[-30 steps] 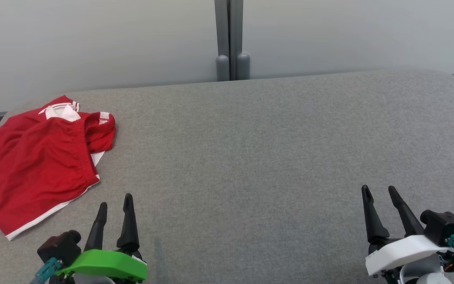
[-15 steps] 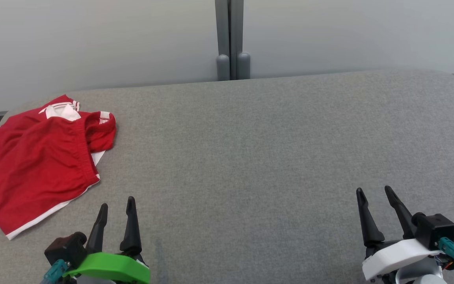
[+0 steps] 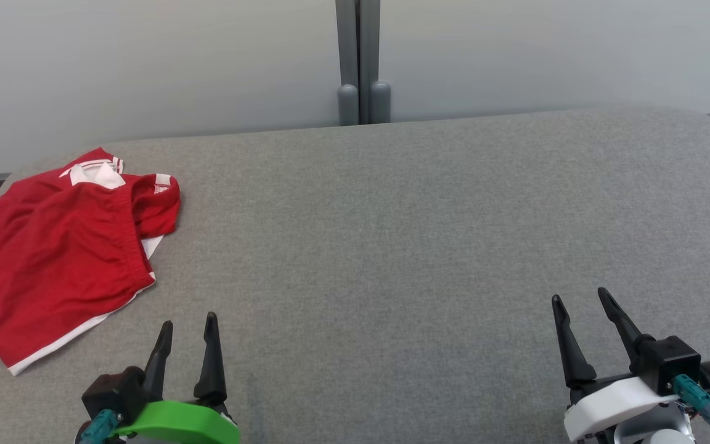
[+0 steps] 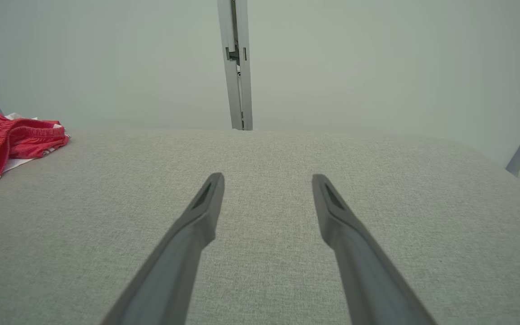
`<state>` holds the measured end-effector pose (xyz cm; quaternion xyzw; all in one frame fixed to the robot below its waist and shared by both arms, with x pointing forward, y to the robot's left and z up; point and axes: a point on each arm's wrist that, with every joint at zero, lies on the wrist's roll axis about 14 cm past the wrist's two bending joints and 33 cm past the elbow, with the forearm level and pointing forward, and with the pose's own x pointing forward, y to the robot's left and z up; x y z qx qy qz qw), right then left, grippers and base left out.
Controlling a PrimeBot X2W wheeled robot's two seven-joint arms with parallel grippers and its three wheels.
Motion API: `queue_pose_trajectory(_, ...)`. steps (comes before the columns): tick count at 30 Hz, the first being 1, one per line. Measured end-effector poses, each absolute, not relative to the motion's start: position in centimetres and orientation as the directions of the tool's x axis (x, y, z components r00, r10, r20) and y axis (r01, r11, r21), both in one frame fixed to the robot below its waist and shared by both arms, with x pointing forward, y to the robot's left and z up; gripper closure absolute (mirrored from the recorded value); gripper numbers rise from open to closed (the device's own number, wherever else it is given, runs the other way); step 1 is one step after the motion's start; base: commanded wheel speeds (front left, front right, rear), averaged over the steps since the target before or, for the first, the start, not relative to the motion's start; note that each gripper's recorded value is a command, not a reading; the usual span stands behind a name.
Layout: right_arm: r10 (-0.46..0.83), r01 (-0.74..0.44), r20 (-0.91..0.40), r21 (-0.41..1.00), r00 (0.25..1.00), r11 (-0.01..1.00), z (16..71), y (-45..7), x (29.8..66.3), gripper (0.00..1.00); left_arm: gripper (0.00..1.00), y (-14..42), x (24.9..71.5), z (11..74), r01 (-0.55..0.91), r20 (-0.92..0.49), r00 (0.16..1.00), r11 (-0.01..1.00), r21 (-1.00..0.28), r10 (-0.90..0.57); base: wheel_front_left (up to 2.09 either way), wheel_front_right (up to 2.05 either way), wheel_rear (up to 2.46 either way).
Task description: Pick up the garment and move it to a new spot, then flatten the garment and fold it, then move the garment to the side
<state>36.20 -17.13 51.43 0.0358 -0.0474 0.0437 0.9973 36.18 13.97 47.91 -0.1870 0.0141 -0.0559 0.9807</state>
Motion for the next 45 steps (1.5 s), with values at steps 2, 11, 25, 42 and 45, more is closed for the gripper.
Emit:
queue_pose_trajectory(2,0.084,-0.09,0.101,0.057,0.991,0.994,51.5,-17.2,36.2,0.0,0.0,13.9,36.1,47.7,0.106,-0.011,0.993,0.925,-0.364,-0.118,0.0,0.0,0.0)
queue_pose_trajectory(11,0.092,-0.094,0.113,0.012,0.989,0.996,51.7,-17.1,36.1,0.0,0.0,13.3,36.0,47.5,0.129,-0.012,0.99,0.939,-0.318,-0.14,0.0,0.0,0.0)
queue_pose_trajectory(25,0.094,-0.096,0.11,0.013,0.99,0.995,51.5,-17.1,36.0,0.0,0.0,13.6,35.7,47.0,0.117,-0.025,0.991,0.943,-0.313,-0.131,0.0,0.0,0.0)
queue_pose_trajectory(42,0.148,-0.15,0.1,0.016,0.984,0.989,51.2,-15.3,36.8,0.0,0.0,16.3,34.6,47.3,0.038,-0.016,0.999,0.952,-0.302,-0.045,0.0,0.0,0.0)
queue_pose_trajectory(45,0.186,-0.189,0.1,0.02,0.977,0.982,51.2,-14.0,37.4,0.0,0.0,17.7,34.0,47.3,-0.006,-0.016,1.0,0.956,-0.294,0.001,0.0,0.0,0.0)
